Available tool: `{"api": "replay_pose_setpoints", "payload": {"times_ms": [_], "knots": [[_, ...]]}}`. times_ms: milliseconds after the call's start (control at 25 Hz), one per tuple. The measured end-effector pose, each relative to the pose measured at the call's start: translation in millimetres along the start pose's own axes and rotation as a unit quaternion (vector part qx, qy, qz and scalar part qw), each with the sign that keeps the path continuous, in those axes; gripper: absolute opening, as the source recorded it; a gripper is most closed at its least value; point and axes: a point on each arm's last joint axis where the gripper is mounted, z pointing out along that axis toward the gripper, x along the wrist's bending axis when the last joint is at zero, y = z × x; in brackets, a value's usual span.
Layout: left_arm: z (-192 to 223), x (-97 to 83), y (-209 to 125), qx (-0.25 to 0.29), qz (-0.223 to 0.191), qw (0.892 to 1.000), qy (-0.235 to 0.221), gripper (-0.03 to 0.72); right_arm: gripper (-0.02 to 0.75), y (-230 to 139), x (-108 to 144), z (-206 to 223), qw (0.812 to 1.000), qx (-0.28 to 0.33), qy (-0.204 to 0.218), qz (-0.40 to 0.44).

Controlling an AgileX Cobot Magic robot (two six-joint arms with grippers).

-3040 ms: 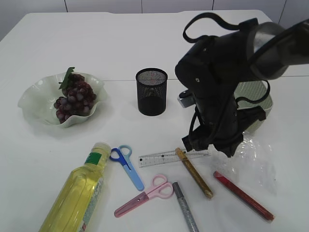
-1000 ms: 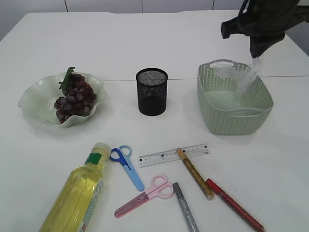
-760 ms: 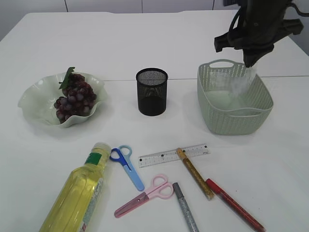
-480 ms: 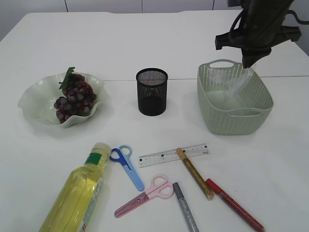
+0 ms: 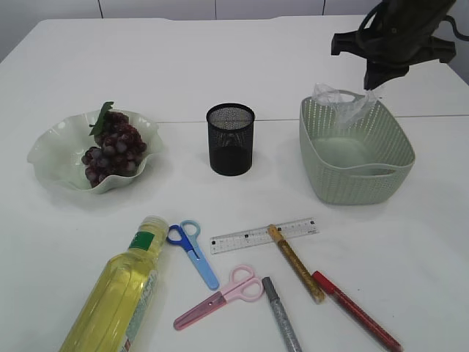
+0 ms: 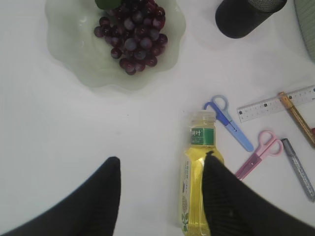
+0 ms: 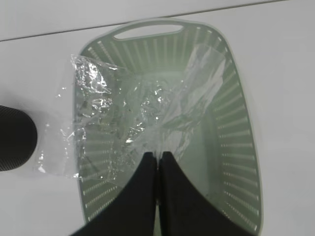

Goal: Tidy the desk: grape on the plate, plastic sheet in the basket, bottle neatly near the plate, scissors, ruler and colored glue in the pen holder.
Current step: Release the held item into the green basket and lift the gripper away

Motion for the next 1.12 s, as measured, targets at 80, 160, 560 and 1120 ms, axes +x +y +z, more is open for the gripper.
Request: {"api": "replay_pose_setpoints", "payload": {"times_ms": [80,160,560,1120], "knots": [[0,-0.2,0,0.000,0.000,1.000,-0.001,0.393,-0.015,2,1,0,1.000,-0.008,0.004,0.001],[0,-0.4,0,0.000,-0.001,1.000,-0.002,0.393,-0.015,3,1,1,1.000,-0.016,0.007,0.001],[0,-0.5,0,0.000,-0.001,1.000,-0.003,0.386,0.020,0,5,11,1.000,-0.003,0.017,0.011],[0,-0.5,0,0.000,-0.001,1.000,-0.003,0.384,0.333,-8,12,32,0.996,0.067,0.033,0.037]]}}
